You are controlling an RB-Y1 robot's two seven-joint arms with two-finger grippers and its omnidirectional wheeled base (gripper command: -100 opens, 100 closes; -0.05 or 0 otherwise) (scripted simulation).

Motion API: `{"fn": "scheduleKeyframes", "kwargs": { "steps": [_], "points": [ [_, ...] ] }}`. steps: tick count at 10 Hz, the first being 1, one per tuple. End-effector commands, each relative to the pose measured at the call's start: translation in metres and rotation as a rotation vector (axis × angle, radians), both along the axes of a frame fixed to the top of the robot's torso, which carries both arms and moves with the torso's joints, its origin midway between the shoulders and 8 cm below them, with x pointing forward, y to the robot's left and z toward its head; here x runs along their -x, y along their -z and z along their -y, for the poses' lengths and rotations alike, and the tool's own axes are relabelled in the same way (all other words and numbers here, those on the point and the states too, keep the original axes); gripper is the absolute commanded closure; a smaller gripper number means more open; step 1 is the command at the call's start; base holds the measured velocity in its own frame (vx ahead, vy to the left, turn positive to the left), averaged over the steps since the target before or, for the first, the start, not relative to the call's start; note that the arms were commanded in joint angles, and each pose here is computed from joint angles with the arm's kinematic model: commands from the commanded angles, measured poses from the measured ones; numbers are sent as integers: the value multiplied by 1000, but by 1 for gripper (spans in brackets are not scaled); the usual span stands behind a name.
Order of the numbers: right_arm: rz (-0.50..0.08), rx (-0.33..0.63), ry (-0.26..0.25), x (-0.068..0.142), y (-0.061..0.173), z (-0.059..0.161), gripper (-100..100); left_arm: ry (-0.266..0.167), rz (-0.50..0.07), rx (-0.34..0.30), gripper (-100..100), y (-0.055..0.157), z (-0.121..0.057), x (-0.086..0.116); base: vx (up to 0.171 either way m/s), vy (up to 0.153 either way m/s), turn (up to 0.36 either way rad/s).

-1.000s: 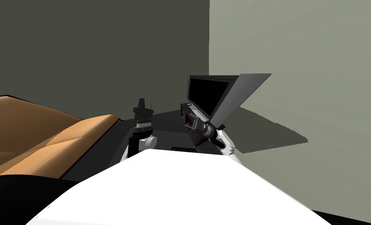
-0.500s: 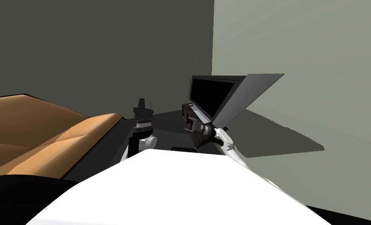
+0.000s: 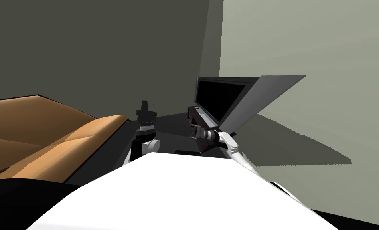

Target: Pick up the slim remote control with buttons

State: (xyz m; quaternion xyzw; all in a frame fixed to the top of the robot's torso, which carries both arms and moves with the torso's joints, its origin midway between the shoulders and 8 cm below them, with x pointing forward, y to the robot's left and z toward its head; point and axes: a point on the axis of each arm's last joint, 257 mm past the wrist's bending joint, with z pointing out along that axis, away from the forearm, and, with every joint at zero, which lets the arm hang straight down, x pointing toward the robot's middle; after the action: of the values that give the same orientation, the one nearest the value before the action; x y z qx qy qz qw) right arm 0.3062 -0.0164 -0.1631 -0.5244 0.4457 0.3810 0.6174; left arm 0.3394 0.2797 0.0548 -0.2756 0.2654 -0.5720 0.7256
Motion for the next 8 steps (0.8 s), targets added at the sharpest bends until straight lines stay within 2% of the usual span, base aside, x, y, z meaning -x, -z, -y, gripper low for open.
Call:
{"fn": "scheduleKeyframes", "kwargs": {
  "steps": [1,2,3,4,5,7,8],
  "points": [
    [7,72,-1,-6,22,6,-100,0,0,0,0,0,0,0,52,13,47],
    [11,82,0,-7,24,6,-100,0,0,0,0,0,0,0,26,9,-11],
    [10,156,-10,-8,49,15,-100,0,0,0,0,0,0,0,43,15,85],
    [14,183,-6,-9,56,17,-100,0,0,0,0,0,0,0,42,8,53],
    [11,250,-14,-10,78,29,-100,0,0,0,0,0,0,0,45,15,87],
    [19,299,-11,-12,92,33,-100,0,0,0,0,0,0,0,34,8,22],
    [7,375,-13,-13,118,50,-100,0,0,0,0,0,0,0,47,7,78]
  ]
}}
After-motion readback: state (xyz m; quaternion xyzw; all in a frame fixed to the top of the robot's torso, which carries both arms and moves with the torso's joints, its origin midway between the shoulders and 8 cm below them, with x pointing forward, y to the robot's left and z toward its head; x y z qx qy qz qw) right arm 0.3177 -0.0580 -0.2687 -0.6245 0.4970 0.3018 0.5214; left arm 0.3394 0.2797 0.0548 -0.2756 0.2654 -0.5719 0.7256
